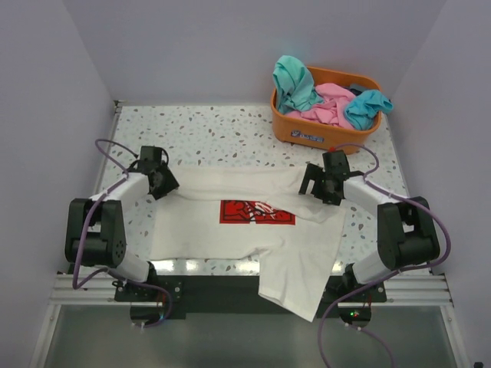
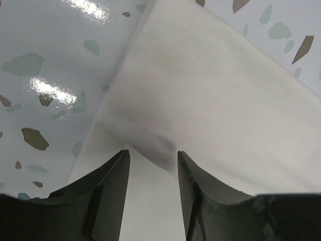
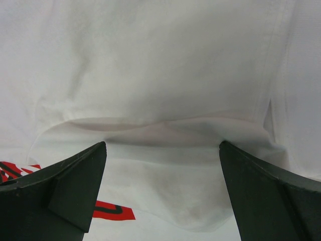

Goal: Fold and stack the t-shirts
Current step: Fold the tshirt

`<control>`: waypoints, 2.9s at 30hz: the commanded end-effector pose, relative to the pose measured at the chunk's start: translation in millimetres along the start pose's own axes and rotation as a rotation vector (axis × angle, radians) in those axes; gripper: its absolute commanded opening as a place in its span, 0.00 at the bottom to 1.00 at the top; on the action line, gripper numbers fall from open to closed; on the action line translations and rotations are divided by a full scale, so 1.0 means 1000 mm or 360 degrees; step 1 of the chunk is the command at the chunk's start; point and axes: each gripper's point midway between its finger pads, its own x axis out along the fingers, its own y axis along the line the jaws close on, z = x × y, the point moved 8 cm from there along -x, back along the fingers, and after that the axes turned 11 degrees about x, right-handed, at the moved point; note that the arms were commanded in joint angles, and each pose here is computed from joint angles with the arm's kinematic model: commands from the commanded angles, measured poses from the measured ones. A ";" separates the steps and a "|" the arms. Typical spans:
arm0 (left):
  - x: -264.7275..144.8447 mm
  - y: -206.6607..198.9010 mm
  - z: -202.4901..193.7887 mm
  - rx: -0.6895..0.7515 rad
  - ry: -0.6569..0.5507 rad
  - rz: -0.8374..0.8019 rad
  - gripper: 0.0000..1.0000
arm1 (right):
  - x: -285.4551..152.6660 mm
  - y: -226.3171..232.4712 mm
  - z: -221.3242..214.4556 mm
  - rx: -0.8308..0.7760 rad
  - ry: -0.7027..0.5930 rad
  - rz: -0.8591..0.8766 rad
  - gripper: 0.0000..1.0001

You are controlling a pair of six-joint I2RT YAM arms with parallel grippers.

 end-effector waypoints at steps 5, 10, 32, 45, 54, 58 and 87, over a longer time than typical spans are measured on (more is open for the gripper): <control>0.016 -0.002 0.009 -0.0015 -0.0013 0.0041 0.30 | 0.009 -0.016 -0.022 -0.0001 0.0163 -0.0084 0.99; 0.006 0.003 0.014 0.0000 -0.0032 0.0145 0.00 | 0.007 -0.017 -0.021 -0.0002 0.0152 -0.0101 0.99; -0.038 0.015 0.036 0.0114 0.0058 0.0464 1.00 | 0.015 -0.023 -0.026 -0.0018 0.0240 -0.0197 0.99; -0.021 -0.036 0.043 0.0146 -0.0111 -0.0277 1.00 | -0.015 -0.002 -0.006 -0.0126 0.0096 0.0020 0.99; 0.026 -0.032 0.034 0.0147 0.0045 -0.0171 1.00 | -0.019 0.029 0.011 -0.0317 -0.0029 0.0077 0.99; 0.034 -0.028 0.031 0.0138 0.0075 -0.0126 1.00 | 0.001 0.041 0.012 -0.0358 -0.0023 0.0031 0.99; -0.004 -0.032 0.084 0.0077 -0.0163 -0.0061 1.00 | 0.010 0.092 0.062 -0.0457 -0.0215 0.0000 0.99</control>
